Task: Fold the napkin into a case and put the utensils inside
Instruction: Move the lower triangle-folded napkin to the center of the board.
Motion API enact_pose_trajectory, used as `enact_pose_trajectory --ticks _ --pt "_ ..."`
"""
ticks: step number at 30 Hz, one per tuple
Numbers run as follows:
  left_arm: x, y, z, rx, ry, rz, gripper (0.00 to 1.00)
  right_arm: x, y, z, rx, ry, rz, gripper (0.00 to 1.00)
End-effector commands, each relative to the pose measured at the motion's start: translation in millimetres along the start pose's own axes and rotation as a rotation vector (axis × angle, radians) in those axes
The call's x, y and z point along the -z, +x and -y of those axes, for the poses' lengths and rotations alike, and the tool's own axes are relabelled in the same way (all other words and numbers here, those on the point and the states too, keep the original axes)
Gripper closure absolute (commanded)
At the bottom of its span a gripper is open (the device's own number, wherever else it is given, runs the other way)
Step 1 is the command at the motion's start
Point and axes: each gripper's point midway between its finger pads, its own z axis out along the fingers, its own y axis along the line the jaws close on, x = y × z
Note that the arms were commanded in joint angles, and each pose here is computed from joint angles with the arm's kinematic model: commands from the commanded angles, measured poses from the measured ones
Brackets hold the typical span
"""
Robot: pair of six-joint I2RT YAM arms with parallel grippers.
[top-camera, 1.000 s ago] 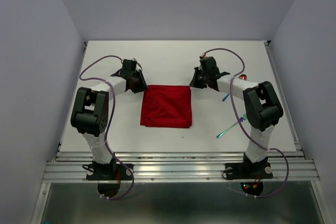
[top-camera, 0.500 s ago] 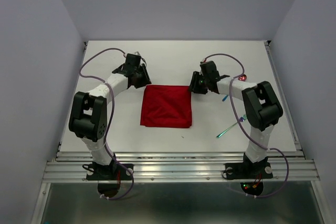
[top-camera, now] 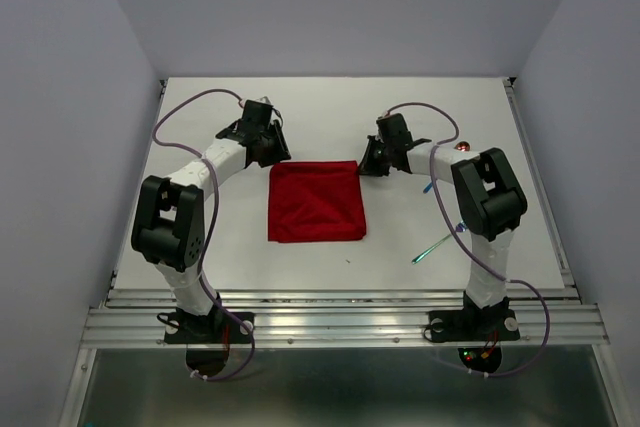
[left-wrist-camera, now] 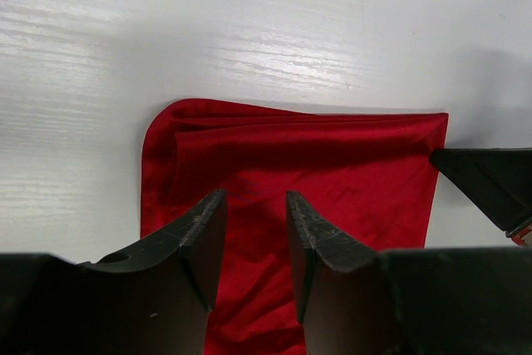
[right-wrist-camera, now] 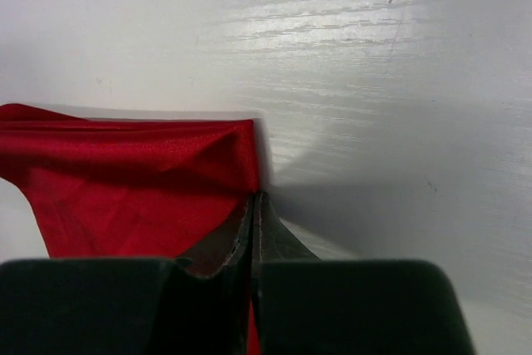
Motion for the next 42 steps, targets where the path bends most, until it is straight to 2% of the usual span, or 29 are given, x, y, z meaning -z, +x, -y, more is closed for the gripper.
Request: enact_pose_trajectory --ticks 1,5,11,21,22,23,27,29,31,34,38,42 --pt "19 -13 6 -0.009 0.017 0.051 0.55 2 -14 -1 0.055 0.02 0.028 0.99" --pt "23 -11 2 -0.005 0.003 0.049 0.55 22 -31 -15 0.158 -0.026 0.094 0.99" --pt "32 -9 -1 0.01 -0.004 0.061 0.54 48 -31 -10 0.176 0.0 0.138 0.99" --pt "2 2 -2 -0.012 0.008 0.004 0.46 26 -10 21 0.137 0.083 0.1 0.98" --pt "-1 2 -1 -0.015 0.012 0.003 0.46 24 -9 23 0.134 0.093 0.097 0.94" --pt "-4 4 -2 -0.02 0.012 -0.004 0.46 24 -10 23 0.128 0.096 0.103 0.74" --pt "-10 7 4 -0.048 0.042 -0.015 0.6 32 -16 21 0.119 0.101 0.128 0.53" --pt "-14 11 6 -0.06 0.056 -0.027 0.69 39 -20 18 0.115 0.099 0.144 0.52" --pt "-18 13 9 -0.062 0.066 -0.035 0.79 44 -22 15 0.113 0.097 0.148 0.52" --pt "-25 12 11 -0.058 0.072 -0.037 0.87 55 -22 8 0.108 0.074 0.148 0.54" --pt "-43 7 12 -0.056 0.056 -0.044 0.91 72 -9 0 0.086 0.021 0.12 0.65" --pt "-64 7 10 -0.055 0.033 -0.067 0.94 87 38 -5 0.103 0.011 0.046 0.7"
